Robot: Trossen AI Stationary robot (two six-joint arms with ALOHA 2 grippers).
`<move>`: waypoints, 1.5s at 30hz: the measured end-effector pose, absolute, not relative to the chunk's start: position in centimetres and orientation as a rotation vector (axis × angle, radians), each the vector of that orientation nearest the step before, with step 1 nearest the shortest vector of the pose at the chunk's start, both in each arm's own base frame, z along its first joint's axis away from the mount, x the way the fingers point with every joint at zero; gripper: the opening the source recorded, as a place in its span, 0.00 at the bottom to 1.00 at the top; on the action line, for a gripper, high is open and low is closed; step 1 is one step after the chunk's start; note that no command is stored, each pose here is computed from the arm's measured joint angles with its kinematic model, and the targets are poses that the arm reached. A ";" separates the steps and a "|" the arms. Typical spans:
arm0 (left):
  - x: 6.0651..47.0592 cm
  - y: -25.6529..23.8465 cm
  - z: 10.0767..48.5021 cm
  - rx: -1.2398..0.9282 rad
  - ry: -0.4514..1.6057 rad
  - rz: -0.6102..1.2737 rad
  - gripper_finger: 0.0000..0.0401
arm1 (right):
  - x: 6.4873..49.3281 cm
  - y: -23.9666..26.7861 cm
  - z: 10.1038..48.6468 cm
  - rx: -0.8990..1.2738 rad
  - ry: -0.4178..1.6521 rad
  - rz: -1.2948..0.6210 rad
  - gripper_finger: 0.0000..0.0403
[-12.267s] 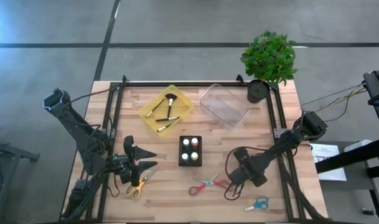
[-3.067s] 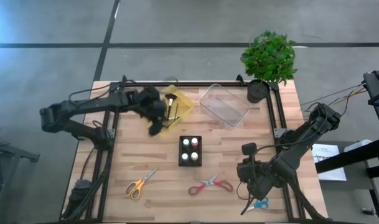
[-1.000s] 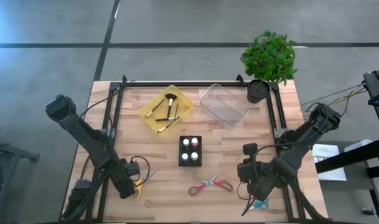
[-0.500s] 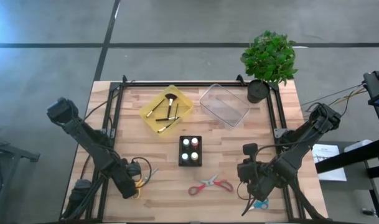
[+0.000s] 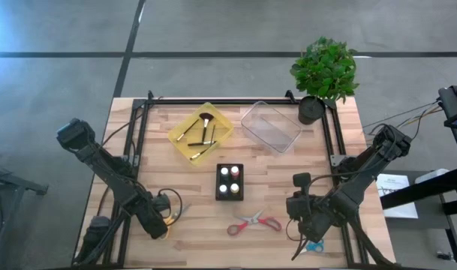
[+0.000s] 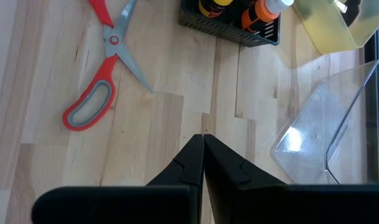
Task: Pick & Place Paint Supplies
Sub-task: Put the yellow scissors into the transparent bin
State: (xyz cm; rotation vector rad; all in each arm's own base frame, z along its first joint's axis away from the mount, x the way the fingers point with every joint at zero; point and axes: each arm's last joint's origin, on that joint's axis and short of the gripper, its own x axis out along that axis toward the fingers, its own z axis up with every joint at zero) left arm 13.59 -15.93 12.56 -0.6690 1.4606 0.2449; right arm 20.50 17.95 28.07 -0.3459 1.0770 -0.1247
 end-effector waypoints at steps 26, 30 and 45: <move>15.4 -16.8 15.1 -0.515 1.159 0.182 0.01 | 20.6 18.0 28.1 -0.333 1.072 -0.125 0.02; 15.4 -16.9 15.1 -0.518 1.189 0.156 0.00 | 20.7 18.1 28.1 -0.322 1.062 -0.120 0.02; 16.9 -19.1 15.9 -0.628 1.104 -0.140 0.24 | 20.8 18.3 28.1 -0.302 1.050 -0.109 0.02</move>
